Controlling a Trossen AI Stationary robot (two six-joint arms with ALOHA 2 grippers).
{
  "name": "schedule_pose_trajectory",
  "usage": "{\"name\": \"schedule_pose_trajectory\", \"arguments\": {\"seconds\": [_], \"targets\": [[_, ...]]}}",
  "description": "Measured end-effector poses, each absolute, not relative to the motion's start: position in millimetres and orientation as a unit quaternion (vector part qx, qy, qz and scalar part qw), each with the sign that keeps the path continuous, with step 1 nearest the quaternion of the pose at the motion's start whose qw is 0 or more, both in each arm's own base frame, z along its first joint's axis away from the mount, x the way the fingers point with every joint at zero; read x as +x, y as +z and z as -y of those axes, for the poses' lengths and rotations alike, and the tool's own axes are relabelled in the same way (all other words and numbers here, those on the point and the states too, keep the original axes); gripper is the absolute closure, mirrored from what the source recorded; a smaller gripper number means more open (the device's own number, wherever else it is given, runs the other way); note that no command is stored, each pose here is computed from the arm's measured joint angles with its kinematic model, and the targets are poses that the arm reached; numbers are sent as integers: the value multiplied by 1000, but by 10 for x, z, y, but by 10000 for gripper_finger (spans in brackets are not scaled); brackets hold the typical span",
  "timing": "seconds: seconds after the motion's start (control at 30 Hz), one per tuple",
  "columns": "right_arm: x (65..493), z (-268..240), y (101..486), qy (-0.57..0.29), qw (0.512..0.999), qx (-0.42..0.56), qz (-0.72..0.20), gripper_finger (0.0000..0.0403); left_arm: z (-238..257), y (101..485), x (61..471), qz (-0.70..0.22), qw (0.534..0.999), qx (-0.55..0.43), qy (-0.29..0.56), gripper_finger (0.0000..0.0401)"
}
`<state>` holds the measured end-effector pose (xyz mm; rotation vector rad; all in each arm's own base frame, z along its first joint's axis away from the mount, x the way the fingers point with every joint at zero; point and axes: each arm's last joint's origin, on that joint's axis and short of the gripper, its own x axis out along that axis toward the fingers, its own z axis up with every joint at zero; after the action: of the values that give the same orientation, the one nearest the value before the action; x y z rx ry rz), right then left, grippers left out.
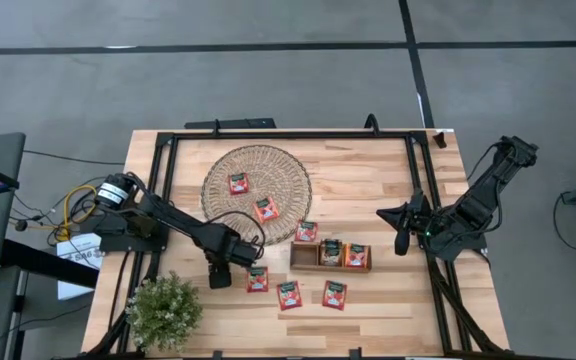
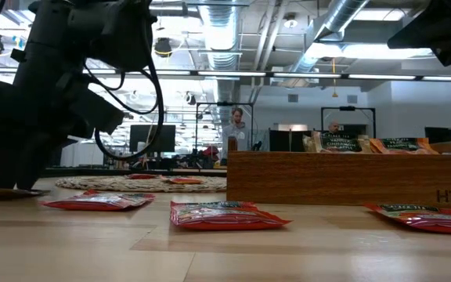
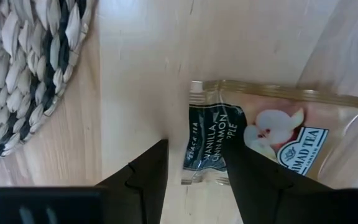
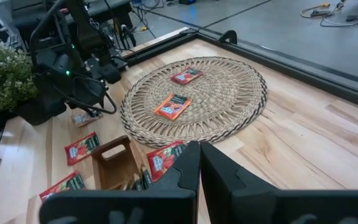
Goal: Pick & Place Tea
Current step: Put the brown tea bag into the middle section of the wooden organizer
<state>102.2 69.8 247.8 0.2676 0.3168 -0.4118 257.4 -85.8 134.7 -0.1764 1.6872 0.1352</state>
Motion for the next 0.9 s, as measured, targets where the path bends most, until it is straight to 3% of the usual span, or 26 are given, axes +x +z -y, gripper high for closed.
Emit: {"name": "schedule_pose_trajectory", "arguments": {"seconds": [0.23, 0.6, 0.9], "targets": [[1022, -699, 2478, -203, 958, 132, -156, 399, 863, 1341, 2594, -738, 667, -82, 59, 271], [1022, -699, 2478, -203, 958, 132, -156, 400, 859, 1334, 2607, -731, 675, -75, 66, 393], [1022, -699, 2478, -203, 958, 132, -156, 400, 866, 1417, 2637, -725, 681, -74, 66, 401]]}}
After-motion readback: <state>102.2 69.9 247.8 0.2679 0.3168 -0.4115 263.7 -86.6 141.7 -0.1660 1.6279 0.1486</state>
